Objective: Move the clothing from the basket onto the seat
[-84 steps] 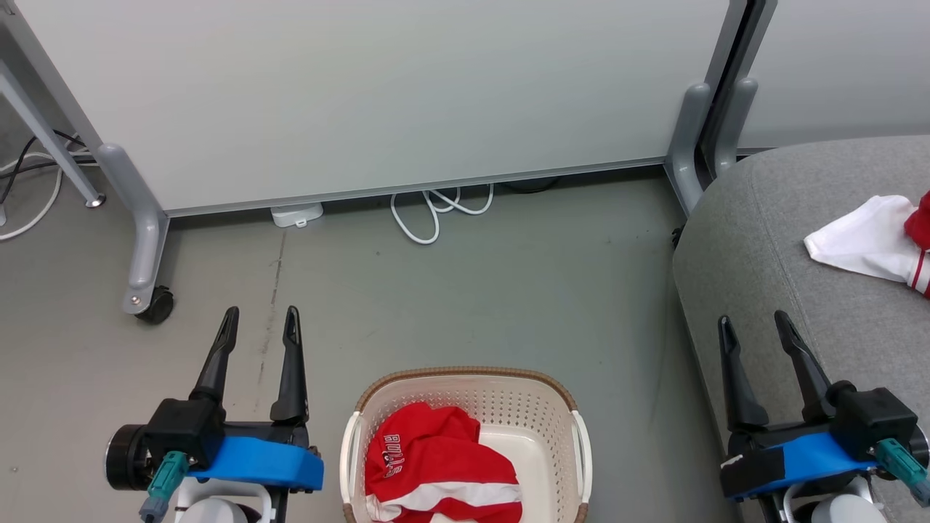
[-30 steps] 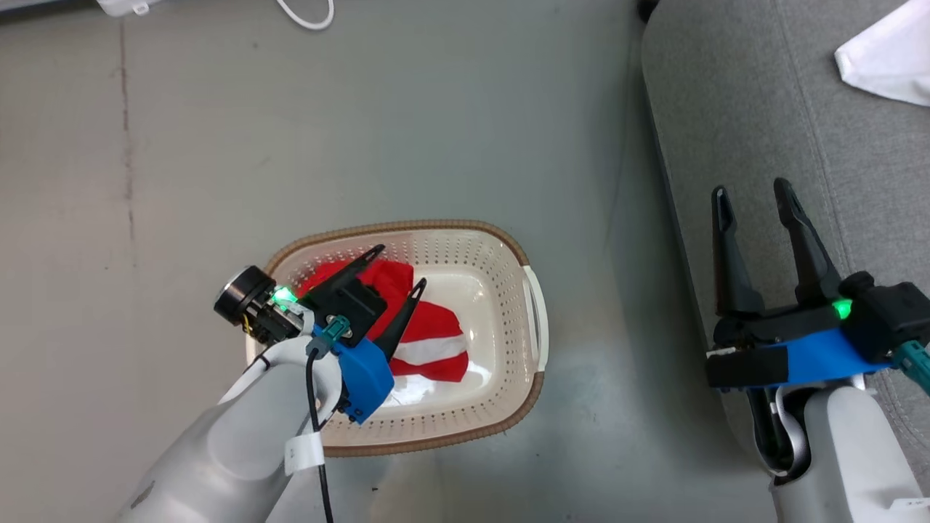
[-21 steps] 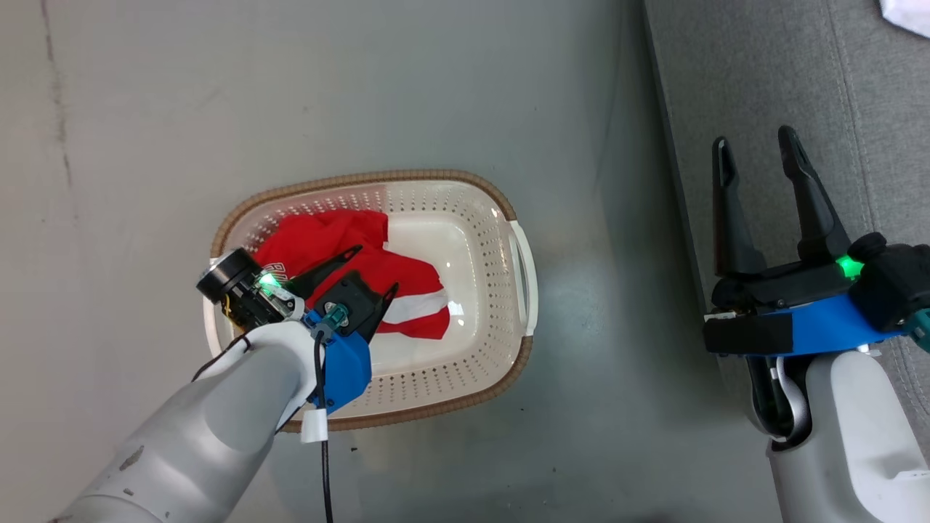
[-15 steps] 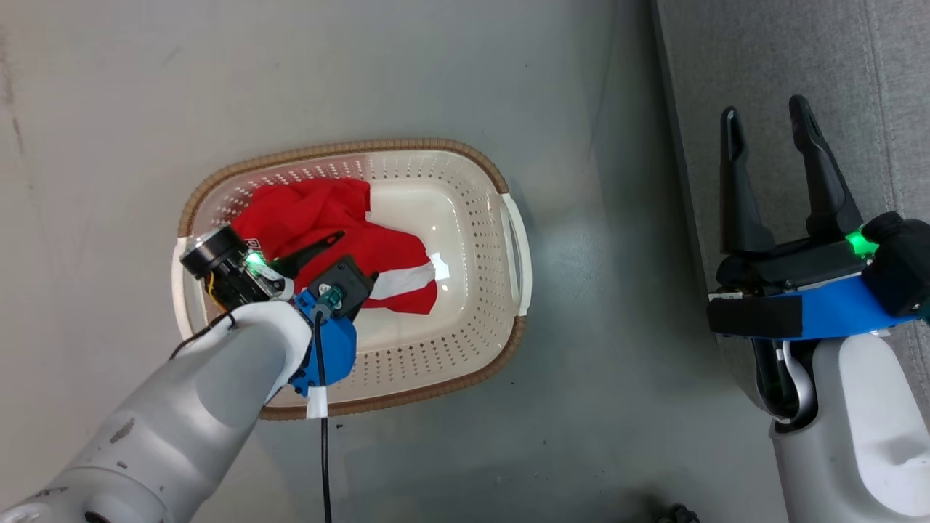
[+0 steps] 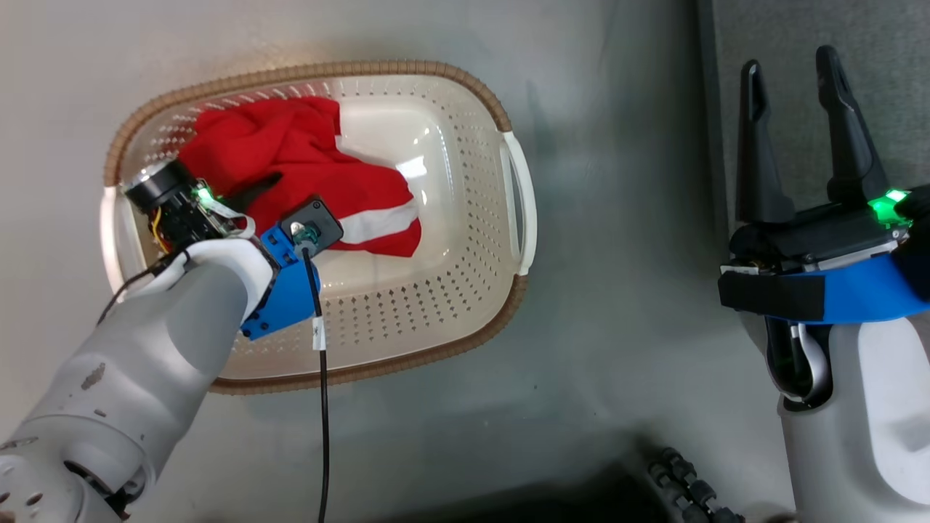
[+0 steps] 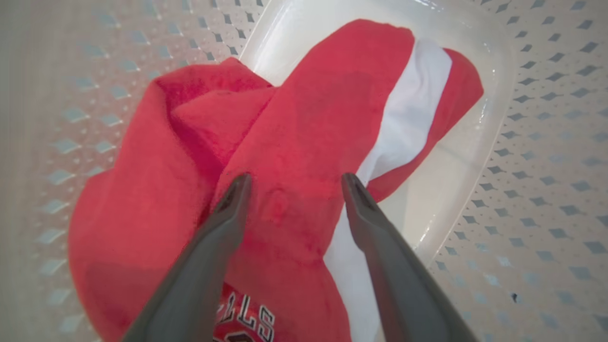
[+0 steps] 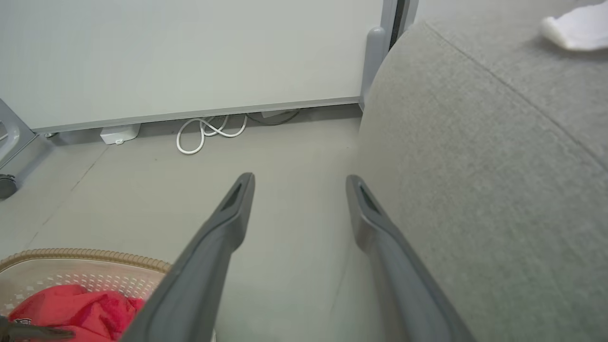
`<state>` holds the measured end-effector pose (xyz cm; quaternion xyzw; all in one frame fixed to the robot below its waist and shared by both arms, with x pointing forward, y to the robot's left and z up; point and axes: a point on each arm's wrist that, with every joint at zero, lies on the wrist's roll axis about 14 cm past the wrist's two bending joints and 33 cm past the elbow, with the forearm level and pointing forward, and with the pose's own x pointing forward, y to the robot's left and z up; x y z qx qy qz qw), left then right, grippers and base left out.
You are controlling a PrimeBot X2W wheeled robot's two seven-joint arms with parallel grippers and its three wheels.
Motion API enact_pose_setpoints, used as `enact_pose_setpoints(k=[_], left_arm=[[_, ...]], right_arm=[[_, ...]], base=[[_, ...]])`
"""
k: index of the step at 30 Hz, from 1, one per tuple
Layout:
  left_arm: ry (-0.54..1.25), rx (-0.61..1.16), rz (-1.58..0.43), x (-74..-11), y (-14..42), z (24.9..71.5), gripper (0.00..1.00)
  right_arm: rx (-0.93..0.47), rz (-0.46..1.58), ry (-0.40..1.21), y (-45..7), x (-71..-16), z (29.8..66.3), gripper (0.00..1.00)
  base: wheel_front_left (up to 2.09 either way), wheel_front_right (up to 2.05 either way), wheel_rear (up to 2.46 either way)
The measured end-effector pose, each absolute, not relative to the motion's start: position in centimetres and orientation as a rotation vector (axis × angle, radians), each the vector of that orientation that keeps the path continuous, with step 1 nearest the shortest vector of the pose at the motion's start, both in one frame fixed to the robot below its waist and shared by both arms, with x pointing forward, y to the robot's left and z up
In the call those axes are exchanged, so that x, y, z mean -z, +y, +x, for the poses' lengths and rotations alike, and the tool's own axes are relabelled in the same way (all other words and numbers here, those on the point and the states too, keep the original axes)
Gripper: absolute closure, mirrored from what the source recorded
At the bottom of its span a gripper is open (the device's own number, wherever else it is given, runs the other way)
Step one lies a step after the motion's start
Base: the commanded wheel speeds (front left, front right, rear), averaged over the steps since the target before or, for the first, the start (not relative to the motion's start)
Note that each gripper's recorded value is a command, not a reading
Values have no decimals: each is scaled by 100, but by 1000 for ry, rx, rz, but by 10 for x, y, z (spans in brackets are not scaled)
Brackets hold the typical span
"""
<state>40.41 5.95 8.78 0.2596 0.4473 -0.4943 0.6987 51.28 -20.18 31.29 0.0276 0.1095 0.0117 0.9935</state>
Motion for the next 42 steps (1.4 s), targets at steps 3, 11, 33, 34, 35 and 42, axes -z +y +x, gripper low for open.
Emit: enact_pose_setpoints(k=[3, 11, 33, 34, 35, 42], left_arm=[[1015, 1116, 606, -75, 63, 403, 0], [1058, 1131, 625, -51, 62, 400, 0], [1205, 1125, 677, -27, 64, 382, 100], [1212, 1123, 682, -27, 65, 382, 100], [1214, 1124, 684, -27, 65, 381, 100], [1203, 1121, 679, -30, 63, 385, 100]], right_arm=[[-24, 52, 232, -202, -303, 513, 0], [-21, 39, 261, -205, -286, 510, 0], [-1, 19, 276, -214, -276, 506, 0], [-1, 19, 275, -214, -277, 506, 0], [-1, 18, 274, -215, -278, 506, 0], [1, 18, 268, -216, -282, 506, 0]], base=[[0, 0, 0], [0, 0, 0], [0, 0, 0], [0, 0, 0], [0, 0, 0], [0, 0, 0]])
